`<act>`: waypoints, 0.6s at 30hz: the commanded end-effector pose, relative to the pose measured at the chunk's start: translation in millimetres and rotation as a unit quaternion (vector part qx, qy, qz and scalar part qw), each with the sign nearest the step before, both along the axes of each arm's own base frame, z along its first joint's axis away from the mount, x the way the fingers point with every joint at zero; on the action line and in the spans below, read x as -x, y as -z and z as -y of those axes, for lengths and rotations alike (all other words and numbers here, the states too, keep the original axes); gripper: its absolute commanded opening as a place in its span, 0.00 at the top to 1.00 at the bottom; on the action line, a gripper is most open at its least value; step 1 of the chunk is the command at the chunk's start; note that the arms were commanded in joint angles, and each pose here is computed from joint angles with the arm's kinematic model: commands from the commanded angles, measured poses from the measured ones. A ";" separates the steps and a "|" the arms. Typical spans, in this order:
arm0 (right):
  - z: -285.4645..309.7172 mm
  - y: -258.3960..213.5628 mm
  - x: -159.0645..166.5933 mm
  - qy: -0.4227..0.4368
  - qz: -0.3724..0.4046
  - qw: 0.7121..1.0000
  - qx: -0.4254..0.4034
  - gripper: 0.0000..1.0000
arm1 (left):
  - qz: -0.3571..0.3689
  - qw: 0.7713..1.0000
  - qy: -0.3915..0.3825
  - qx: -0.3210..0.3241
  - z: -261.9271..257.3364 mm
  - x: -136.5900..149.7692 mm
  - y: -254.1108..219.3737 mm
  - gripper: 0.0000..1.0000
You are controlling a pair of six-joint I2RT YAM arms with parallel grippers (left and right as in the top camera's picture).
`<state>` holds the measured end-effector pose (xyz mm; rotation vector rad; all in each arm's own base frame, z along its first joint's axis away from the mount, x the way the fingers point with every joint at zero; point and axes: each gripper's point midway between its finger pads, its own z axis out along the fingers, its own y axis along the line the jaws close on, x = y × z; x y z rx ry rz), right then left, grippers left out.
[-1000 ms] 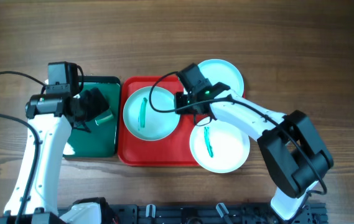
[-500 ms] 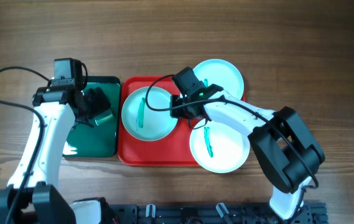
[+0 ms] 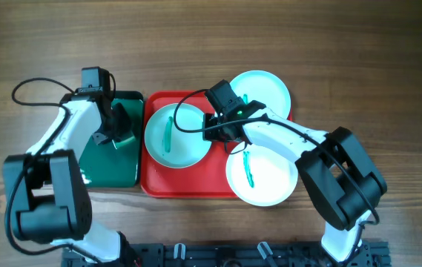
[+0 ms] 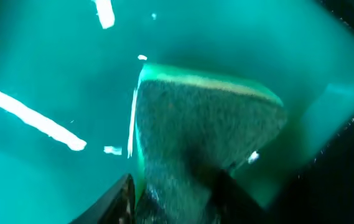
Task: Clean dirty plates on tray and stack at the side
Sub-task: 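Grasp the green sponge with left gripper, grip plate rim with right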
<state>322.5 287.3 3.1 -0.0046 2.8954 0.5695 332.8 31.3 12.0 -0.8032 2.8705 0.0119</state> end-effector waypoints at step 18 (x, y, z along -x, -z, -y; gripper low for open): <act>1.1 11.5 3.7 -0.005 -0.008 1.000 0.007 0.93 | 0.002 0.996 0.091 -0.009 0.0 -16.4 -15.1 0.62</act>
